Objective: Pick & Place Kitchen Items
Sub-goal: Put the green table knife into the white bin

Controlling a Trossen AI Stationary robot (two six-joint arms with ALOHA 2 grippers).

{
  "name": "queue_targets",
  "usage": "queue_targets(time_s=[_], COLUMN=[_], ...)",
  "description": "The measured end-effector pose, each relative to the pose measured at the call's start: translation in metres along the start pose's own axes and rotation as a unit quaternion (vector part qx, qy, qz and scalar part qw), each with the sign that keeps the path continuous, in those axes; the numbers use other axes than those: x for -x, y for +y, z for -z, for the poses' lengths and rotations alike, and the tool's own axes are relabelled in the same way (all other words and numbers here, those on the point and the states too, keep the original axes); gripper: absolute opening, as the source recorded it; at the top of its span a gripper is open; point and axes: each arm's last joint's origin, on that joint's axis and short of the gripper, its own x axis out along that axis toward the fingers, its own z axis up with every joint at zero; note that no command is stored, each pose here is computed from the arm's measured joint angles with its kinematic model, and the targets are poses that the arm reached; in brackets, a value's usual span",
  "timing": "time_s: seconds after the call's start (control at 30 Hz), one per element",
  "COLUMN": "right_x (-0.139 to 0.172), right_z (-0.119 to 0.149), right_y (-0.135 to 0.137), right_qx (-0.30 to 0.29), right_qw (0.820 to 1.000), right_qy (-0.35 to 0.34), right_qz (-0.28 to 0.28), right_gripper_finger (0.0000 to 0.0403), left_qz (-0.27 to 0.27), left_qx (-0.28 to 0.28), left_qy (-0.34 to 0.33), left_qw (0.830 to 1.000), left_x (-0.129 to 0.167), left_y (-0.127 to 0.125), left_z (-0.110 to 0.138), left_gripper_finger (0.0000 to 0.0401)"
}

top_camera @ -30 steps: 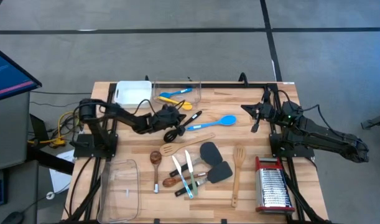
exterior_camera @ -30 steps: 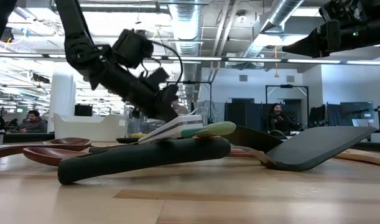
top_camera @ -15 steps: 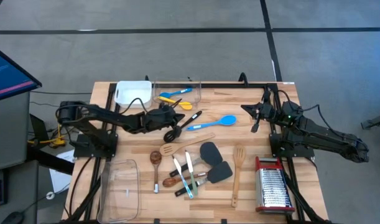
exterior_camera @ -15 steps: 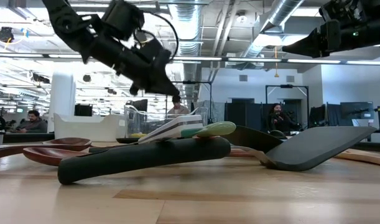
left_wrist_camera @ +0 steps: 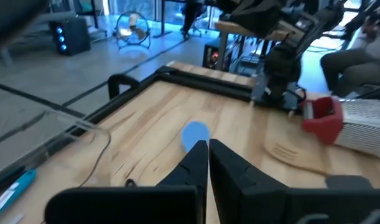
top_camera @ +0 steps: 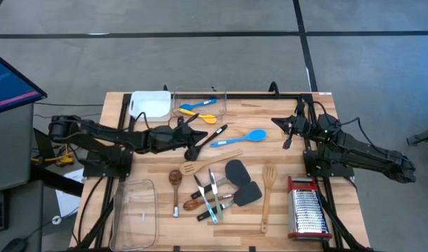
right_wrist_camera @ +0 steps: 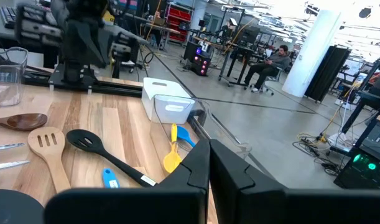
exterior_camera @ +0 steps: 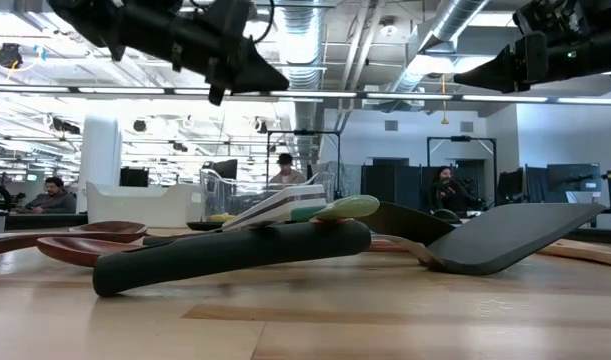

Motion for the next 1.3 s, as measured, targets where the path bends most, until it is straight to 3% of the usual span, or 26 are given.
queue_targets(time_s=[0.17, 0.47, 1.3], right_x=[0.0000, 0.0000, 0.0000], right_z=[-0.0001, 0.0000, 0.0000], right_y=[0.0000, 0.0000, 0.0000], right_qx=[0.000, 0.000, 0.000], right_qw=[1.000, 1.000, 1.000], right_qy=[0.000, 0.000, 0.000], right_qz=[0.000, 0.000, 0.000], right_gripper_finger=[0.0001, 0.0001, 0.0001], left_qz=[0.013, 0.100, 0.096], left_qx=[0.001, 0.002, 0.004], left_qy=[-0.004, 0.005, 0.000], left_qw=[1.000, 0.995, 0.995], left_x=[0.0023, 0.0027, 0.0021], left_y=[-0.0024, -0.0076, -0.0061], left_z=[-0.0020, -0.0020, -0.0030], left_gripper_finger=[0.0001, 0.0001, 0.0001])
